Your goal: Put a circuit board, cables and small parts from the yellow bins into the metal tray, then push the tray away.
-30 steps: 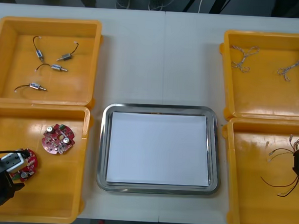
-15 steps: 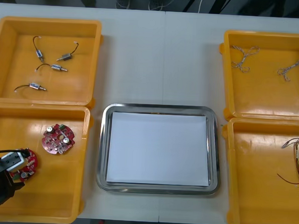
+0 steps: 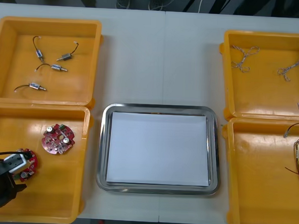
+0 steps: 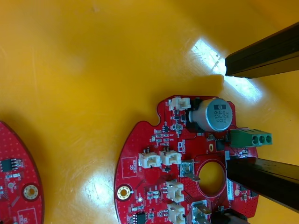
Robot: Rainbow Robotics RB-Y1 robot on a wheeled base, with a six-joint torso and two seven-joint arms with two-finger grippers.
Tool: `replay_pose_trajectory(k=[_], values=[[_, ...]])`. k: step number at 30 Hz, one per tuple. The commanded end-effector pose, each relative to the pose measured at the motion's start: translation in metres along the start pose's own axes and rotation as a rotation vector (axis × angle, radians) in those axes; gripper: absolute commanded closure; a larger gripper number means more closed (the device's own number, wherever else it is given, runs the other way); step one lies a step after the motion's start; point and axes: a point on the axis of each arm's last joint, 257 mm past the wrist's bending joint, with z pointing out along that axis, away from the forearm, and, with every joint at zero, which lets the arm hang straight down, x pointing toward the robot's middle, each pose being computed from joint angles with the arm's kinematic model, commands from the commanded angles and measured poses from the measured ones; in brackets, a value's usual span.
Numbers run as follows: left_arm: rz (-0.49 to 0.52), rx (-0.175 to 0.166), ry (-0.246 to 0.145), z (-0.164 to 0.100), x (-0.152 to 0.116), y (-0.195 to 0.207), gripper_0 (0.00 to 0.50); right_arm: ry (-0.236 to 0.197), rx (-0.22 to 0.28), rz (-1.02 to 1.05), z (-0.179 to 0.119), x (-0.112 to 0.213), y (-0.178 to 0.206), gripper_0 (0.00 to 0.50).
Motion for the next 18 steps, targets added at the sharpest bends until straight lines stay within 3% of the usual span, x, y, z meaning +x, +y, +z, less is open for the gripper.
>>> replay_pose_trajectory(k=[1,9,18], values=[[0.12,-0.016,0.011,-0.002,-0.001,0.011,0.0,-0.06,0.014,-0.135,-0.025,-0.031,0.013,0.5],[0.115,-0.017,0.017,-0.002,0.003,0.011,0.0,-0.072,-0.068,-0.278,-0.034,-0.047,0.055,0.5],[0.111,-0.016,0.019,-0.001,0.004,0.011,0.0,-0.064,-0.081,-0.412,-0.031,-0.05,0.086,0.5]])
